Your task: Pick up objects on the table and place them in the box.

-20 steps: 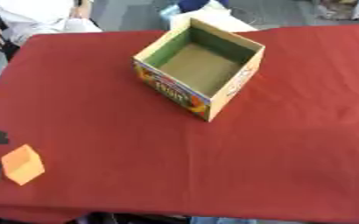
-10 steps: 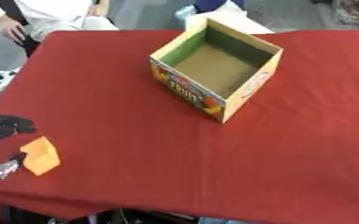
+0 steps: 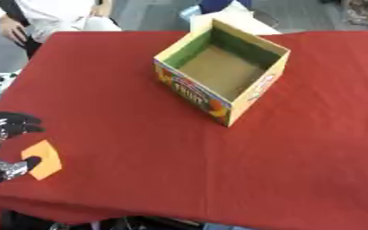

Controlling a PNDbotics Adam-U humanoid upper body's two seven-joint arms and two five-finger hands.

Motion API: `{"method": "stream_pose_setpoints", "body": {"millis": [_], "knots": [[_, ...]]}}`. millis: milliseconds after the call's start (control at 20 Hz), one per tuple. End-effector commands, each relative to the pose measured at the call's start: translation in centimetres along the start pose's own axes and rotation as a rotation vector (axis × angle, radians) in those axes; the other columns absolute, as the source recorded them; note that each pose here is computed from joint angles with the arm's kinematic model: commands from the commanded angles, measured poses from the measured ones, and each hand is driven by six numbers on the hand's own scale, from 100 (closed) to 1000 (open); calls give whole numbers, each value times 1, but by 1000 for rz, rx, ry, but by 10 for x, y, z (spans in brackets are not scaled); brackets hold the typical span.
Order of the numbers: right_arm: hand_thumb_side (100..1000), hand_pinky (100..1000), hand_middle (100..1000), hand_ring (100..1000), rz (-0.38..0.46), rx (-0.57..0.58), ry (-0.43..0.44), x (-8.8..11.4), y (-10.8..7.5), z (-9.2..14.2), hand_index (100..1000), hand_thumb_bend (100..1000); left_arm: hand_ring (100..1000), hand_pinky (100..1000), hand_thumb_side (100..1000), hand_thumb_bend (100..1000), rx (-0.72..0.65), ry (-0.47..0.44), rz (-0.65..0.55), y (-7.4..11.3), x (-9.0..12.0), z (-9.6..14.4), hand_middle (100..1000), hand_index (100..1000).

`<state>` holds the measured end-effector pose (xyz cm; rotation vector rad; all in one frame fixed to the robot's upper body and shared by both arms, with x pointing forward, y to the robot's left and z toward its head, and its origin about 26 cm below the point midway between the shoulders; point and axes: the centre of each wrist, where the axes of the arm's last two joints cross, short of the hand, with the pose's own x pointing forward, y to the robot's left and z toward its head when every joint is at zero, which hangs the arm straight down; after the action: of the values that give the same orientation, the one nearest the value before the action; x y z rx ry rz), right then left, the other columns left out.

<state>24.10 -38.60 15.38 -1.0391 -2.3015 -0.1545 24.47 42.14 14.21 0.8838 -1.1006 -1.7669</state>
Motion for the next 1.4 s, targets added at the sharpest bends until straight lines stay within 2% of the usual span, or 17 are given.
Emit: {"method": "stream_pose_setpoints", "body": {"millis": [50,150,450,850,1400], "knots": [[877,626,565,763,-3,-1,-30,5,-2,-7,730,100,1000,1000,1000,346,-12,23,-66,8,-7,3,931,927],[878,626,565,763,-4,-1,-30,5,-2,-7,730,100,1000,1000,1000,387,-18,34,-74,6,-8,2,932,926],[877,625,565,763,-8,2,-27,5,-2,-7,730,100,1000,1000,1000,402,-26,55,-75,0,-11,0,937,957],[878,625,563,763,-14,6,-22,5,-1,-6,729,100,990,1000,1000,352,-6,75,-24,-4,-14,-6,911,953],[878,624,561,763,-24,11,-19,5,1,-5,727,100,996,1000,1000,371,-58,112,-10,-14,-23,-10,913,944]]}}
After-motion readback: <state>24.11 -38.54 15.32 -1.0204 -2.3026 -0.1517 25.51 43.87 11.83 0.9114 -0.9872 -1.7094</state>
